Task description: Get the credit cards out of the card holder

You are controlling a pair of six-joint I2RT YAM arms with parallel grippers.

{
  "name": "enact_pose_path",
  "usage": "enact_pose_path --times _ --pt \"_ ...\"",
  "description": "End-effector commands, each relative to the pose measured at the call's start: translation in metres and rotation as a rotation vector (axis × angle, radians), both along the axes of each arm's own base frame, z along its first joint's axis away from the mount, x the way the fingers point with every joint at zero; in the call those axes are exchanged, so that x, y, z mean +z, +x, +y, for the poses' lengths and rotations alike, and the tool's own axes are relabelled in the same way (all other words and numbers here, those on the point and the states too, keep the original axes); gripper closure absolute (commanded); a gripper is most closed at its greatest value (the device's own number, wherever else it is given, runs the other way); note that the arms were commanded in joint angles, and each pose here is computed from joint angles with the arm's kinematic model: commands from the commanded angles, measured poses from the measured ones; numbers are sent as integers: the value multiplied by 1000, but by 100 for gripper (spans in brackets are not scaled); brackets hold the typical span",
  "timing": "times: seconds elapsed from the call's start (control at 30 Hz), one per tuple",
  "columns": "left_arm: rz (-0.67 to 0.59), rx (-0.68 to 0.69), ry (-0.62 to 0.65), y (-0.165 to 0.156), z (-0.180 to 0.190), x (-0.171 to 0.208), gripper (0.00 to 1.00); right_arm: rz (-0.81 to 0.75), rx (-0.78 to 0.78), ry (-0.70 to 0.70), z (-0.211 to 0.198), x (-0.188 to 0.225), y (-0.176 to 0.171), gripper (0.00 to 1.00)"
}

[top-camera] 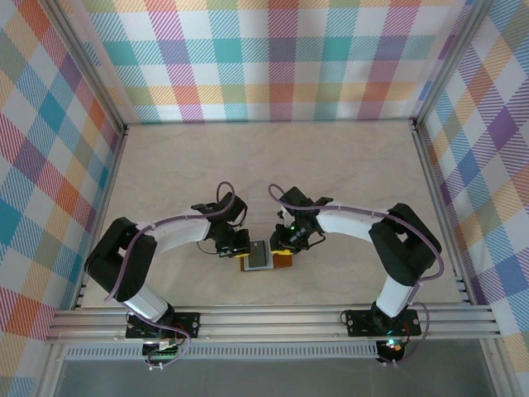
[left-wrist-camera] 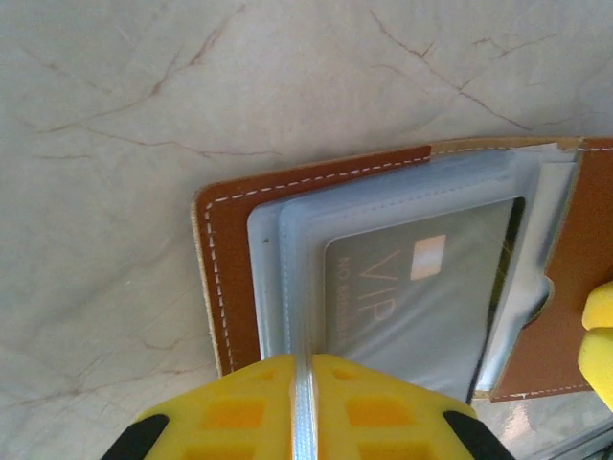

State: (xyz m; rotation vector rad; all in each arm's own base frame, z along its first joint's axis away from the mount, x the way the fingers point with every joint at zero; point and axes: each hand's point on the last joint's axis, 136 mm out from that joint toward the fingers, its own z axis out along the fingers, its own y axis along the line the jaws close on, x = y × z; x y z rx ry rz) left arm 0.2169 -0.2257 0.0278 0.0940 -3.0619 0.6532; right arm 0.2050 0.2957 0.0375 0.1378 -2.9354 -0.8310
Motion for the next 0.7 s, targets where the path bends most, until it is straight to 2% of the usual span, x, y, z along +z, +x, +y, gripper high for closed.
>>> enact_pose_path --times 0.0,0.1,0.2,0.5,0.67 --pt "29 -17 -13 -7 1 -10 88 -21 -3 -60 -11 -13 1 74" --pt "31 -17 -7 -7 2 -12 88 -9 -7 -49 -10 -15 -1 76" --pt "26 -15 10 -8 6 -10 89 -17 -18 21 1 -4 1 79" --pt "-55 -19 -18 3 3 35 86 -72 -6 189 27 32 11 79" --pt "-9 -33 -31 3 -6 23 86 -44 20 188 33 25 12 77"
